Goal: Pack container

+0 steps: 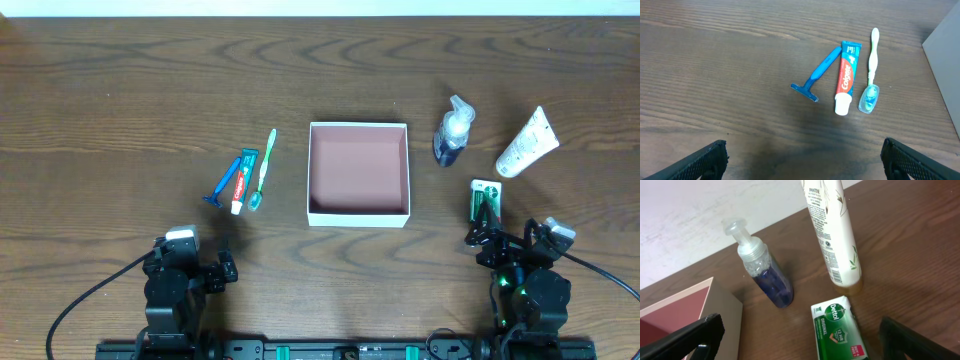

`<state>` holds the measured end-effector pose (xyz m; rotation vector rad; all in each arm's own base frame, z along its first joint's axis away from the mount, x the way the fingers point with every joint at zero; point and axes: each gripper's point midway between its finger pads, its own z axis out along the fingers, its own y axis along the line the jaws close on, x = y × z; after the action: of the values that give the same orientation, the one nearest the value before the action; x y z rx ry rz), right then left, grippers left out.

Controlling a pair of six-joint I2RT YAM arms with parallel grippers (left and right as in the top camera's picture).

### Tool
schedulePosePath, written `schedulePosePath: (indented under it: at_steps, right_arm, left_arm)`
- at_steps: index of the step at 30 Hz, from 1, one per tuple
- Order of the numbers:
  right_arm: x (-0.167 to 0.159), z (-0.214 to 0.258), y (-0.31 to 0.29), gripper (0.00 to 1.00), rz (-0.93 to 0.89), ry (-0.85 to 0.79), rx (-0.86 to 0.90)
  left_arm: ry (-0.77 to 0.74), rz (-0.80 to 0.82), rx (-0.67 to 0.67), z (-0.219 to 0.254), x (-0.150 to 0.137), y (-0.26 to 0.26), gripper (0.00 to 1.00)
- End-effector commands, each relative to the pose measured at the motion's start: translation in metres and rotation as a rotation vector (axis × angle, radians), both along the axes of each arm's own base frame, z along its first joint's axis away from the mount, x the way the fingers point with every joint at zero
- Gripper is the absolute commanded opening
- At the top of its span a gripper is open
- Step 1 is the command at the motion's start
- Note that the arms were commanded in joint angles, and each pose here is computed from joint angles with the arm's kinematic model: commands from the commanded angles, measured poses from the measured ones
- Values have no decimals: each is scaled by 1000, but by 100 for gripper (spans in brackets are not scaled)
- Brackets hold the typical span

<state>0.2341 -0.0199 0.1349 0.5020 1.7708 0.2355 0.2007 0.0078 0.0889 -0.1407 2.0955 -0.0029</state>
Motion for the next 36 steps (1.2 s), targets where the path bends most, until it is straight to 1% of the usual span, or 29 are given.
schedulePosePath:
  at_steps: [1, 20, 25, 28, 30, 32, 36]
  right_arm:
    - [0, 0, 2, 99, 11, -4, -10]
    - [0, 0, 2, 99, 12, -4, -9]
    - [1, 0, 12, 99, 69, -4, 2]
    - [1, 2, 27, 99, 177, -7, -70]
    - [-1, 8, 34, 99, 225, -15, -90]
    - [-3, 20, 35, 99, 229, -17, -89]
    - [-7, 57, 35, 99, 240, 14, -122]
  left_arm:
    - [3, 6, -1, -3, 0, 1, 98]
    - [3, 6, -1, -3, 0, 1, 98]
    - [3, 6, -1, -3, 0, 1, 98]
    - [3, 6, -1, -3, 0, 1, 98]
    - [3, 6, -1, -3, 0, 1, 98]
    - [3, 6, -1, -3, 0, 1, 98]
    - [3, 6, -1, -3, 0, 1, 98]
